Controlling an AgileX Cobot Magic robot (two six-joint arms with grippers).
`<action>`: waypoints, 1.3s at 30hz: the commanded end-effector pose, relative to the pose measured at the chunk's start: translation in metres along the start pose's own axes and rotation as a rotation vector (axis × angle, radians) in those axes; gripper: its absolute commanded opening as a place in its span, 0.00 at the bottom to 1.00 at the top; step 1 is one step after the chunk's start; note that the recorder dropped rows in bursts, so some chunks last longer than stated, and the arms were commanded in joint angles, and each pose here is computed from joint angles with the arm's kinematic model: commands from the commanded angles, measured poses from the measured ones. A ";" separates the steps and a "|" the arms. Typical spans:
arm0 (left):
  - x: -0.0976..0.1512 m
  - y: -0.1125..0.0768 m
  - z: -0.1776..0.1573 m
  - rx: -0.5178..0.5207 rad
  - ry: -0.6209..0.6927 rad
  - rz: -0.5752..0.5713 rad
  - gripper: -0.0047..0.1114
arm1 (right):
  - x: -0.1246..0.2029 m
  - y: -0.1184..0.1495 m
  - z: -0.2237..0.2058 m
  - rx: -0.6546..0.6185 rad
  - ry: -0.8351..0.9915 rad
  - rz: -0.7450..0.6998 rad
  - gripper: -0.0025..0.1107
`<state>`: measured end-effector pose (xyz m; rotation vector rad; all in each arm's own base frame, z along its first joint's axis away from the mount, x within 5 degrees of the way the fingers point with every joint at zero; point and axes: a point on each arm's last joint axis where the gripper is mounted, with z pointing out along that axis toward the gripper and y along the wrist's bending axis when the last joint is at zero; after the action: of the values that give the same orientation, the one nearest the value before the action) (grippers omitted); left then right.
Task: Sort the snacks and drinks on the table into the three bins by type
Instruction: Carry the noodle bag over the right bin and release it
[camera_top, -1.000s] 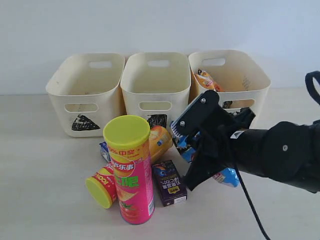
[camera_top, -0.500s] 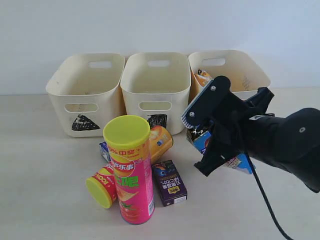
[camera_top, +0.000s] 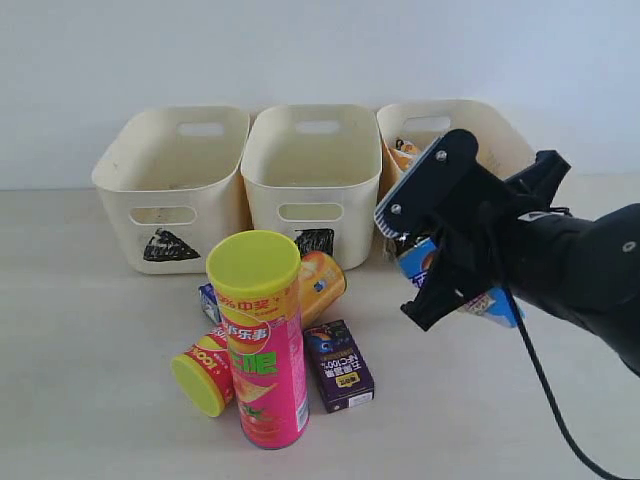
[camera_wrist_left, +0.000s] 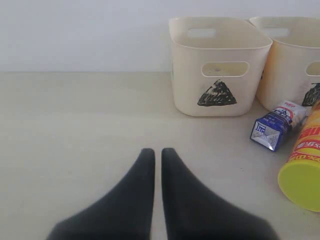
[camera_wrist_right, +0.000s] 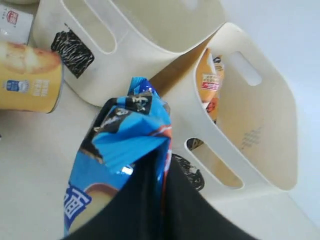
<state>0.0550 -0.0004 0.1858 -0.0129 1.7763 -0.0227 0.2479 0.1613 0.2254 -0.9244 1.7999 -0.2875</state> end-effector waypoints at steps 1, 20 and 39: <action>-0.002 0.000 -0.001 -0.002 -0.015 0.001 0.08 | -0.008 -0.014 -0.013 0.060 -0.047 -0.005 0.02; -0.002 0.000 -0.001 -0.002 -0.015 0.001 0.08 | -0.064 -0.076 -0.041 0.263 -0.220 -0.019 0.02; -0.002 0.000 -0.001 -0.002 -0.015 0.001 0.08 | -0.067 -0.143 0.081 0.245 -0.115 0.038 0.02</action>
<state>0.0550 -0.0004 0.1858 -0.0129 1.7763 -0.0227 0.3746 0.1357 0.3273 -0.7179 1.6188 -0.3948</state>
